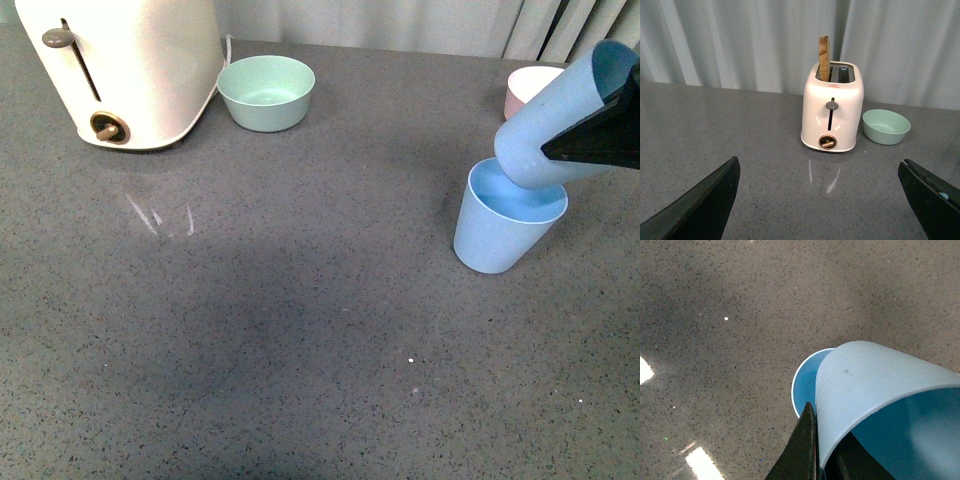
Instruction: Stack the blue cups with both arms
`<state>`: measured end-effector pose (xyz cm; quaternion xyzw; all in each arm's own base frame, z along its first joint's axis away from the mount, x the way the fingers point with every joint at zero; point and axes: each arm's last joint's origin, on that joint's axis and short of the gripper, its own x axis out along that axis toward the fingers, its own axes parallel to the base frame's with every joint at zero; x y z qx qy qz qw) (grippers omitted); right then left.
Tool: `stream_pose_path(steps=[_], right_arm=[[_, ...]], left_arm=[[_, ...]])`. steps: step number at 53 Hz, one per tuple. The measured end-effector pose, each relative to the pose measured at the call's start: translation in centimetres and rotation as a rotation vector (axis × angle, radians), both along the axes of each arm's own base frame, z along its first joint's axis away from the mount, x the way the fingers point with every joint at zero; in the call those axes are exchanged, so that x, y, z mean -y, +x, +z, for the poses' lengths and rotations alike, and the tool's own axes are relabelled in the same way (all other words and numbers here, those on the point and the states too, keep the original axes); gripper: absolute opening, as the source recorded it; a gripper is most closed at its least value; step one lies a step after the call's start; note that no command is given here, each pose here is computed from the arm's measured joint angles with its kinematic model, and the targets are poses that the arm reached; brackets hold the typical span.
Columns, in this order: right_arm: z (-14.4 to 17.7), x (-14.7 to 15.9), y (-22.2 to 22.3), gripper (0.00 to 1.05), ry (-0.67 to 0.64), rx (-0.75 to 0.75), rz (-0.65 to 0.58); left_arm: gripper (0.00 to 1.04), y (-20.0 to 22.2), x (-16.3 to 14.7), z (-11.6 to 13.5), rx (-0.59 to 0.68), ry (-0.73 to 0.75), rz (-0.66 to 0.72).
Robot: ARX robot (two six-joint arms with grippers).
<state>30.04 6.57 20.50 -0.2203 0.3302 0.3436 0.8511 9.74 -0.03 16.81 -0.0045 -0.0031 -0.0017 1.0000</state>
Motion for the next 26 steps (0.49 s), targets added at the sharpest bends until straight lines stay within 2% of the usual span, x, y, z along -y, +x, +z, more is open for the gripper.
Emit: stream_pose_path(steps=[8,10,26], right_arm=[[-0.81,-0.4,0.24,0.02,-0.007,-0.012,-0.009],[-0.85,-0.47,0.28,0.04,-0.006,-0.011,-0.009],[-0.51,-0.4,0.73,0.46,0.045,0.013,-0.071]], left_arm=[[0.96,0.0,0.0,0.0,0.0,0.0,0.0],[0.96,0.0,0.0,0.0,0.0,0.0,0.0],[0.96,0.0,0.0,0.0,0.0,0.0,0.0]])
